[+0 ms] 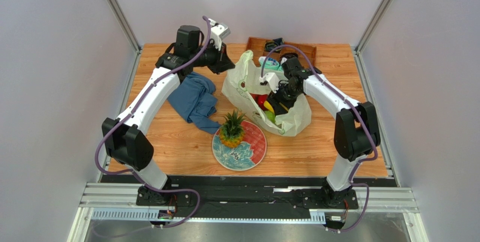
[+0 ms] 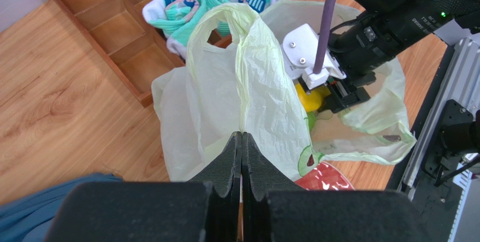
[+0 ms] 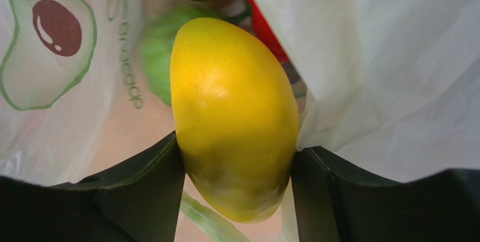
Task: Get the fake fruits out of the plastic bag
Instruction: Adjust the fake fruit in the plastic bag, then take out the fake fruit from the plastic bag.
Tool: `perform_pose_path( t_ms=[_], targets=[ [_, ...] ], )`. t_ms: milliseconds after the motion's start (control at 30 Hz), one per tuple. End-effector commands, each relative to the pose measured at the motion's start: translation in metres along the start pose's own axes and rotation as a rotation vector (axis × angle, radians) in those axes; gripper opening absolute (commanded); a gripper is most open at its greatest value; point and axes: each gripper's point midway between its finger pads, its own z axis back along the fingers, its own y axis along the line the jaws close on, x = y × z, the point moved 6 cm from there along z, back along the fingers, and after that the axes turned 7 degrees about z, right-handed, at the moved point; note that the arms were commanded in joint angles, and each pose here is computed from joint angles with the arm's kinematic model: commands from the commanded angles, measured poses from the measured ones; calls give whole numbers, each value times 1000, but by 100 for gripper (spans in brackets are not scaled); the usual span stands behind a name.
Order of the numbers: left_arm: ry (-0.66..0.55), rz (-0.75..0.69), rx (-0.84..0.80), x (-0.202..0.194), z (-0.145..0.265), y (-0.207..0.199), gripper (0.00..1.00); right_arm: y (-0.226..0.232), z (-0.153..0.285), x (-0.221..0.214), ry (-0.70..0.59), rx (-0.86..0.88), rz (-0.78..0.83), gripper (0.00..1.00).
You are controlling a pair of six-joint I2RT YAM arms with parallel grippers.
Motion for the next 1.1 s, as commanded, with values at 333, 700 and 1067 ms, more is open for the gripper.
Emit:
perform_pose_path(
  t_ms=[333, 700, 1067],
  targets=[
    [-41, -30, -36, 10, 6, -12, 0, 11, 44, 21, -191, -115, 153, 96],
    [-22, -12, -36, 4, 2, -9, 0, 30, 32, 38, -175, -27, 379, 82],
    [1, 4, -33, -2, -1, -7, 0, -17, -27, 24, 37, -44, 495, 89]
  ],
)
